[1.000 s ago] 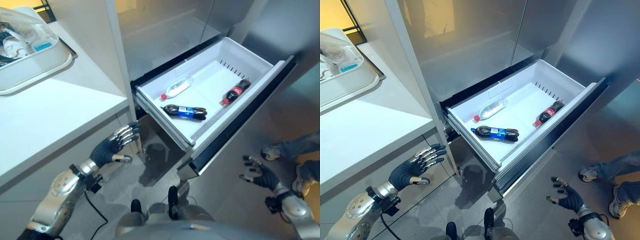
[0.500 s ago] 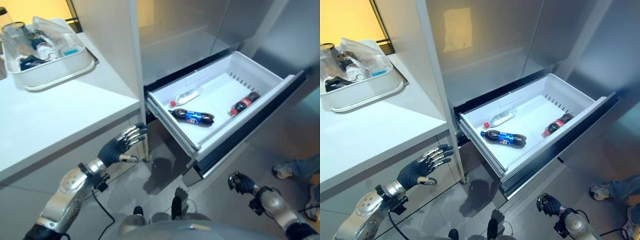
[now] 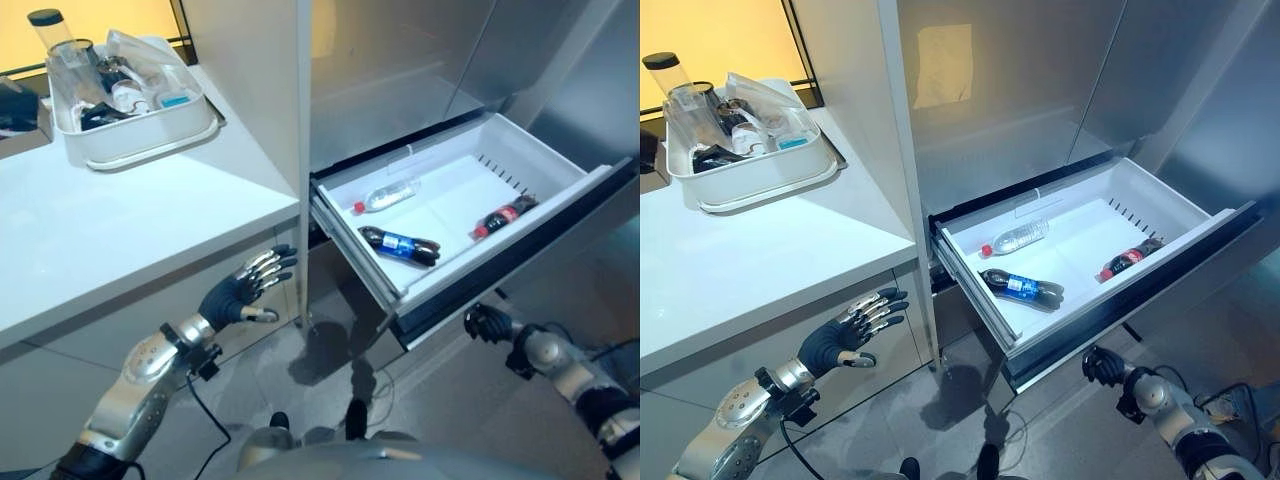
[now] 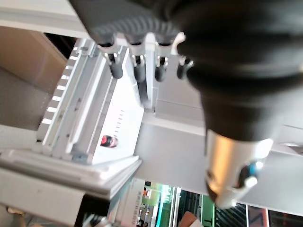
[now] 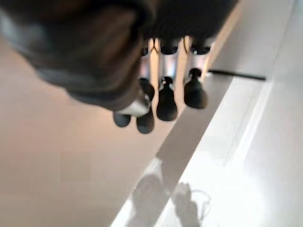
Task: Take the drinks into the refrigerator
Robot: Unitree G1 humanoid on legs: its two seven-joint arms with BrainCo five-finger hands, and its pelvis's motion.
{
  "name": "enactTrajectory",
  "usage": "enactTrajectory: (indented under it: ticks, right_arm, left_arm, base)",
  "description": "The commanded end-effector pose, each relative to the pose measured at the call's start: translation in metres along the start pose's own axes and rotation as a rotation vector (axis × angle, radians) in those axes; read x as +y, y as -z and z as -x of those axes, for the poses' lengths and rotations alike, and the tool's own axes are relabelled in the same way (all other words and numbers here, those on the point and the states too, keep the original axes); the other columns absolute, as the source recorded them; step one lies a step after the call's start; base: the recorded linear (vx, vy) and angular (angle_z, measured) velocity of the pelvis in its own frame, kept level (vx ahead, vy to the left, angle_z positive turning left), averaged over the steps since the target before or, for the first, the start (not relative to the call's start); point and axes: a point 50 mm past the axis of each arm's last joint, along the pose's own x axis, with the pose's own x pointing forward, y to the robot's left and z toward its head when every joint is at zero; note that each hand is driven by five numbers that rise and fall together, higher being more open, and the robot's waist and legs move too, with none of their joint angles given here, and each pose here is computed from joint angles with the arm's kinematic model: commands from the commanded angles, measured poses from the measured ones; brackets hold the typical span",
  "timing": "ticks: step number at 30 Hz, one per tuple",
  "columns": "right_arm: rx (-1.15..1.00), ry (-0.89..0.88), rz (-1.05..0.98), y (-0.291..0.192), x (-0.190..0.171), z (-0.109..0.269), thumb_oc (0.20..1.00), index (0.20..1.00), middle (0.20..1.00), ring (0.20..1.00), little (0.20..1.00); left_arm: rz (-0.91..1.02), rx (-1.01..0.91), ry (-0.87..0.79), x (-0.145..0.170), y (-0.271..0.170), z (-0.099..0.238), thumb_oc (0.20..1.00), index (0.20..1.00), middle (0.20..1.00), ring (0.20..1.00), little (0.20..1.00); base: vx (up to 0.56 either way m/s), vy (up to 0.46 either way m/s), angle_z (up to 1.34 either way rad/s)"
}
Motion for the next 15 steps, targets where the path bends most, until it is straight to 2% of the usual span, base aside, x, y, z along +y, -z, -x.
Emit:
enactTrajectory:
  ticks: [1,10,11,15]
  right_arm:
    - [-0.262,0.220,0.091,-0.081,-0.080,-0.011,0.200,0.200,0.200,0.200,0.200]
    - [-0.368,0.336,0.187,-0.139,-0.130,-0.010,0.200,0.200,0.200,0.200,0.200]
    - [-0.414,0.374,0.202,-0.157,-0.142,-0.006,0.200,0.200,0.200,0.200,0.200]
    - [-0.475,0.420,0.215,-0.182,-0.154,-0.001,0.200,0.200,0.200,0.200,0.200]
  left_arm:
    - [-0.061,-0.073,0.088,-0.009,-0.016,-0.014,1.000,1.000,1.000,1.000,1.000]
    - [-0.015,-0.071,0.076,-0.013,-0.012,-0.012,1.000,1.000,1.000,1.000,1.000]
    - [-0.019,-0.073,0.068,-0.012,-0.013,-0.011,1.000,1.000,1.000,1.000,1.000]
    - [-0.013,-0.076,0.046,-0.010,-0.013,-0.010,1.000,1.000,1.000,1.000,1.000]
  base:
    - [0.00,0.000,0.05]
    - [0.01,-0.002,0.06]
    - [0.00,-0.010,0.10]
    - [0.00,-0.004,0.10]
